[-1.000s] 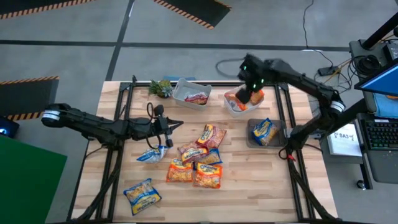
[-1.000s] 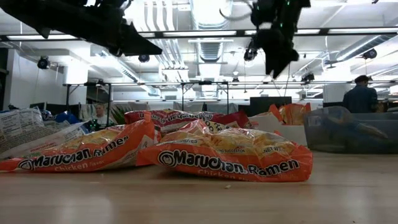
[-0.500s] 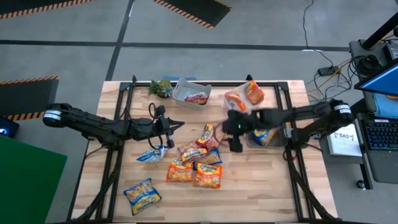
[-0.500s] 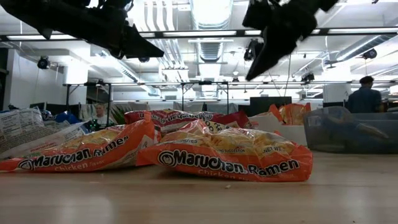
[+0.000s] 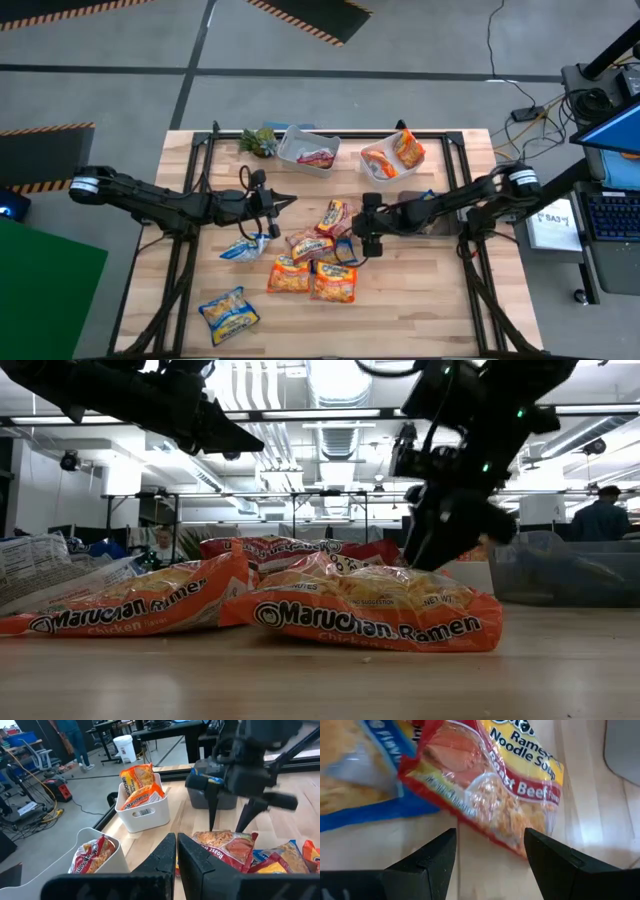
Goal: Sort Maruchan noodles
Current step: Put the red noodle pack into the gray bin
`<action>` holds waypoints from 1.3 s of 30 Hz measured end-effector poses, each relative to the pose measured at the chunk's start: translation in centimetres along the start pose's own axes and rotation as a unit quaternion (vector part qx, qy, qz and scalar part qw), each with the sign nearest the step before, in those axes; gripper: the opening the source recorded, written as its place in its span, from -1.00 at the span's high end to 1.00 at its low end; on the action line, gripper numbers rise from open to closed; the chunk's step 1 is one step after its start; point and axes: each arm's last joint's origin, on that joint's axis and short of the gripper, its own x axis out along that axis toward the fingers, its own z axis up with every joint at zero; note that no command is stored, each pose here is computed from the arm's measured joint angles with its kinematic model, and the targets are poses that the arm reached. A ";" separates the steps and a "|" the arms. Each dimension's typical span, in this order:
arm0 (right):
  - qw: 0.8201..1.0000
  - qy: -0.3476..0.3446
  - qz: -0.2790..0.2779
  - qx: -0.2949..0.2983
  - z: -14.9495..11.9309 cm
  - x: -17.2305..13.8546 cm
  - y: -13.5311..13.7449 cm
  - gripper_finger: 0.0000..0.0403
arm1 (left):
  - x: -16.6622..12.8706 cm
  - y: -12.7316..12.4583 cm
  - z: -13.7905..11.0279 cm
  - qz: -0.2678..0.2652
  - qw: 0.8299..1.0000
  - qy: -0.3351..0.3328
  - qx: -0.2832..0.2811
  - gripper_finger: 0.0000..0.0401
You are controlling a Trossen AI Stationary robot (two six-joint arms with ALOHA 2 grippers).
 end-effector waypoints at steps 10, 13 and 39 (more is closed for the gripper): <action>0.999 -0.002 -0.049 -0.010 0.8 3.4 0.7 0.11 | 0.0 0.0 0.0 0.000 1.000 0.000 -0.014 1.00; 0.999 -0.006 -0.052 -0.011 1.4 3.4 0.7 0.36 | 0.0 0.0 0.0 0.000 1.000 -0.001 -0.026 1.00; 0.994 -0.089 -0.025 0.061 7.7 -0.3 -1.5 0.94 | 6.9 -4.3 -0.3 -0.159 0.985 0.064 -0.031 -0.22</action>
